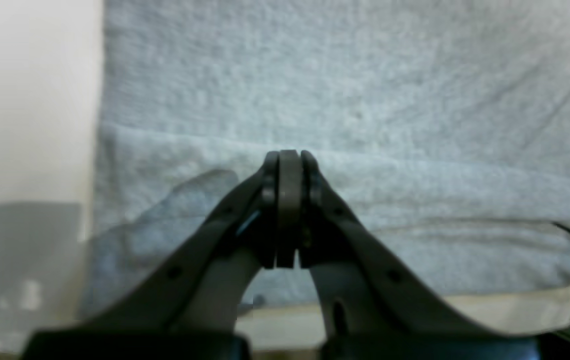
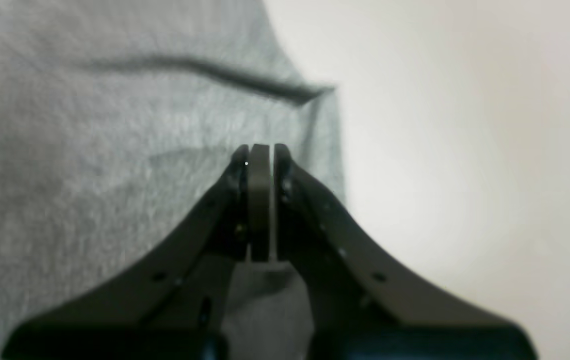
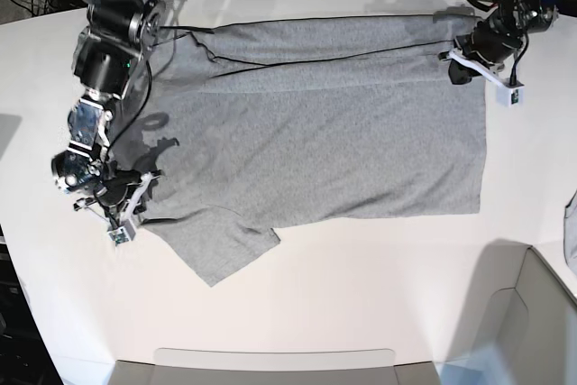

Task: Fold the T-shirt properly
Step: 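Move both grippers to the hem corners, right gripper grasping first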

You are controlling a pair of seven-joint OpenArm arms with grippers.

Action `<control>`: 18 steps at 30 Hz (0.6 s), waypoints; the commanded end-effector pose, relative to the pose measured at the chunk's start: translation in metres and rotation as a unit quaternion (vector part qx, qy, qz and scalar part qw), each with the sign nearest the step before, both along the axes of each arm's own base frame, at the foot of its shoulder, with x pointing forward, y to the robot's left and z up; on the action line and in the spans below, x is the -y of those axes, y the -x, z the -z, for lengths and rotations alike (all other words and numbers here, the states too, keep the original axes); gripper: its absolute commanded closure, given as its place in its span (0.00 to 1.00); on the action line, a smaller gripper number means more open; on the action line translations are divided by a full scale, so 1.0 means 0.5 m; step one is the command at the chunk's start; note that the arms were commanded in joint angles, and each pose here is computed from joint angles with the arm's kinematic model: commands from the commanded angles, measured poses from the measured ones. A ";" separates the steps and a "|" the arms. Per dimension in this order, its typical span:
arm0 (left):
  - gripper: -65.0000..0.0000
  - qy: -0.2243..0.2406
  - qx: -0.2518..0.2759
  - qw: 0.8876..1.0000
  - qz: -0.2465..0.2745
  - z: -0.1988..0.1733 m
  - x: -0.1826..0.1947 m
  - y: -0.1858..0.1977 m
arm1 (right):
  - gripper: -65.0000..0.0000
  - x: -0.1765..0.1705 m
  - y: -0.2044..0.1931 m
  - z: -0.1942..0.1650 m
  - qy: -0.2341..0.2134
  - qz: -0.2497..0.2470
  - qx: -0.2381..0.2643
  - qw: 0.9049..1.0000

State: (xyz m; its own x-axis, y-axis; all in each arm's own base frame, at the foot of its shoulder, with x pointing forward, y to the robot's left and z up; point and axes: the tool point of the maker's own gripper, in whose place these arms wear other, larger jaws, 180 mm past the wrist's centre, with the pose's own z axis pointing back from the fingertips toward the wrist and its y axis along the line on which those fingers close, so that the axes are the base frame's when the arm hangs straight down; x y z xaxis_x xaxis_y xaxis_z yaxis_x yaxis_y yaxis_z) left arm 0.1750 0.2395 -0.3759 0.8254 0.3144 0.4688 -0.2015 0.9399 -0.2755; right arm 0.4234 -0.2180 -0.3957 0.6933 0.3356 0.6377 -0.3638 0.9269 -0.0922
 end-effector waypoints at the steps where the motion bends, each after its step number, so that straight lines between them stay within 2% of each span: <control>1: 1.00 -0.007 0.017 1.000 -0.003 -0.019 -0.010 -0.016 | 0.96 0.009 -0.018 -0.018 0.008 -0.003 0.009 1.000; 5: 1.00 0.001 0.018 1.000 -0.006 -0.024 -0.006 -0.026 | 0.96 0.021 0.046 0.058 0.052 -0.013 -0.053 0.997; 9: 1.00 0.000 0.020 1.000 -0.008 -0.026 -0.009 -0.029 | 0.96 0.035 0.145 0.110 0.075 -0.012 -0.081 0.994; 14: 1.00 -0.002 0.021 1.000 -0.006 -0.026 -0.011 -0.030 | 0.96 0.041 0.269 0.125 0.114 -0.012 -0.098 0.989; 16: 1.00 -0.002 0.021 1.000 -0.006 -0.026 -0.010 -0.031 | 0.96 0.055 0.303 0.109 0.141 -0.007 -0.104 0.985; 18: 1.00 -0.002 0.026 1.000 -0.005 -0.030 -0.010 -0.037 | 0.96 0.042 0.314 0.083 0.143 0.000 -0.093 0.985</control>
State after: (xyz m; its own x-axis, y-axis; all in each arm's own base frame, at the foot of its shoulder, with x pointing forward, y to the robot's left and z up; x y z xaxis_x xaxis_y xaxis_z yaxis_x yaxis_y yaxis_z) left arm 0.1873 0.2421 -0.3694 0.8101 0.3330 0.4825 -0.2134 0.9341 -0.2864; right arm 0.2912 -0.2277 -0.4215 0.7303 0.4568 0.5080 -0.3690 0.8895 -0.2695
